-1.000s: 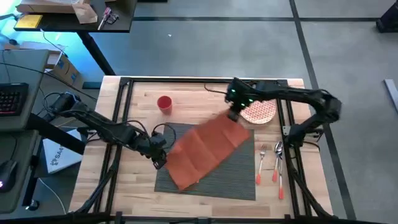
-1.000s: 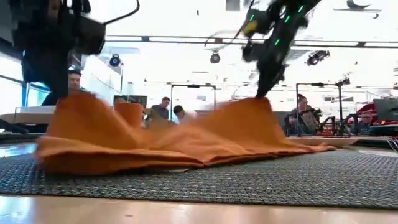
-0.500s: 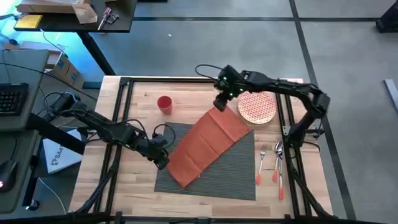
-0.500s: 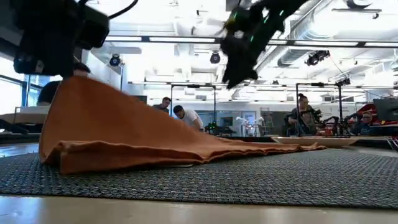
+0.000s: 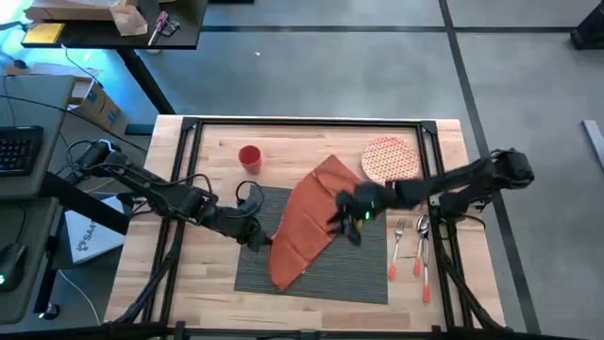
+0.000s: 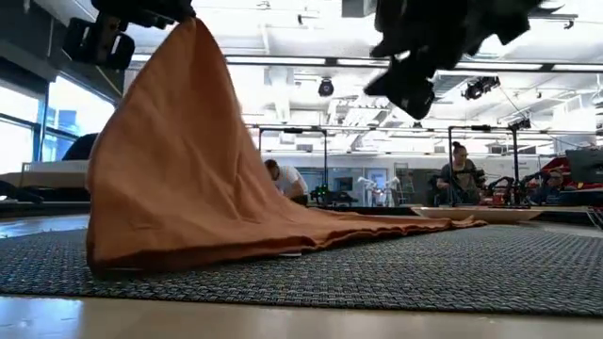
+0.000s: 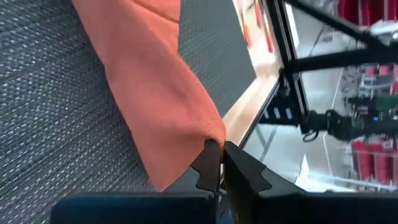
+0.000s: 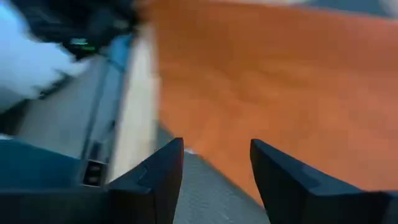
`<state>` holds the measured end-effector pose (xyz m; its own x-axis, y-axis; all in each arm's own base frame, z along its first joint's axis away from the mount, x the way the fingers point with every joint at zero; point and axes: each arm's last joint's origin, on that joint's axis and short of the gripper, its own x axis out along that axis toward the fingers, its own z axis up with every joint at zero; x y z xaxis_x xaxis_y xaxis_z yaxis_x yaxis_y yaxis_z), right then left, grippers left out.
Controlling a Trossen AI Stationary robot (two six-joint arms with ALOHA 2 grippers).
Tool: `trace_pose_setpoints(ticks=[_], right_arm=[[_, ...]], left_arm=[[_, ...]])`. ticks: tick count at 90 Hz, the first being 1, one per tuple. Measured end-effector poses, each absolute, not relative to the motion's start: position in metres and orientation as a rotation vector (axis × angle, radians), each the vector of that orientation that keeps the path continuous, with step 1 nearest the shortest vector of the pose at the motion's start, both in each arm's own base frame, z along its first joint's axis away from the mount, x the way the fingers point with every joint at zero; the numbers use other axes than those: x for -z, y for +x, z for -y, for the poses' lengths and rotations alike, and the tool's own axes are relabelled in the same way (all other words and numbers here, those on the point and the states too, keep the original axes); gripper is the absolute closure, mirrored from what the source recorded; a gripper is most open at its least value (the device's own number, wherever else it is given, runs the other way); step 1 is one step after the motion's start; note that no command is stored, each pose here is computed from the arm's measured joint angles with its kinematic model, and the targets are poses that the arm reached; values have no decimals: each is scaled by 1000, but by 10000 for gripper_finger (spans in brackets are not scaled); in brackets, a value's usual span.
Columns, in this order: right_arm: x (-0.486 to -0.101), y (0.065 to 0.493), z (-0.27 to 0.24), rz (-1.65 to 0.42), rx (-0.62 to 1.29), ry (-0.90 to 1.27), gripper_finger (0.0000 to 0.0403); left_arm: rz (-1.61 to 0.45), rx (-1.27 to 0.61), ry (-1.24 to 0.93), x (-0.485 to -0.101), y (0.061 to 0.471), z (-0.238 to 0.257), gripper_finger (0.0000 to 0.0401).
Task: Set table place
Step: Fold the orange table napkin
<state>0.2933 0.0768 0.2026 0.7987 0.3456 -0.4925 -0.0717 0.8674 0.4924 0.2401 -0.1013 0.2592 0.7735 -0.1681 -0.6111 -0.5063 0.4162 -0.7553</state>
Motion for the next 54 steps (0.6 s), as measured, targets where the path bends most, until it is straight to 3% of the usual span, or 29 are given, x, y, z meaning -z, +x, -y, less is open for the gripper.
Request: trace_pose_setpoints(ticks=[14,28,54], right_arm=[[-186,321,-145,-596,-243,382,180],[-170,370,-203,-608,-129,303,153],[-147,437,-268,-702,196,110,146]], left_arm=[[-707,-217,-1131,-259,240,102,401],[-715,-177,-1046,-259,240,103,401],[-733,-107,-912,-258,239,104,401]])
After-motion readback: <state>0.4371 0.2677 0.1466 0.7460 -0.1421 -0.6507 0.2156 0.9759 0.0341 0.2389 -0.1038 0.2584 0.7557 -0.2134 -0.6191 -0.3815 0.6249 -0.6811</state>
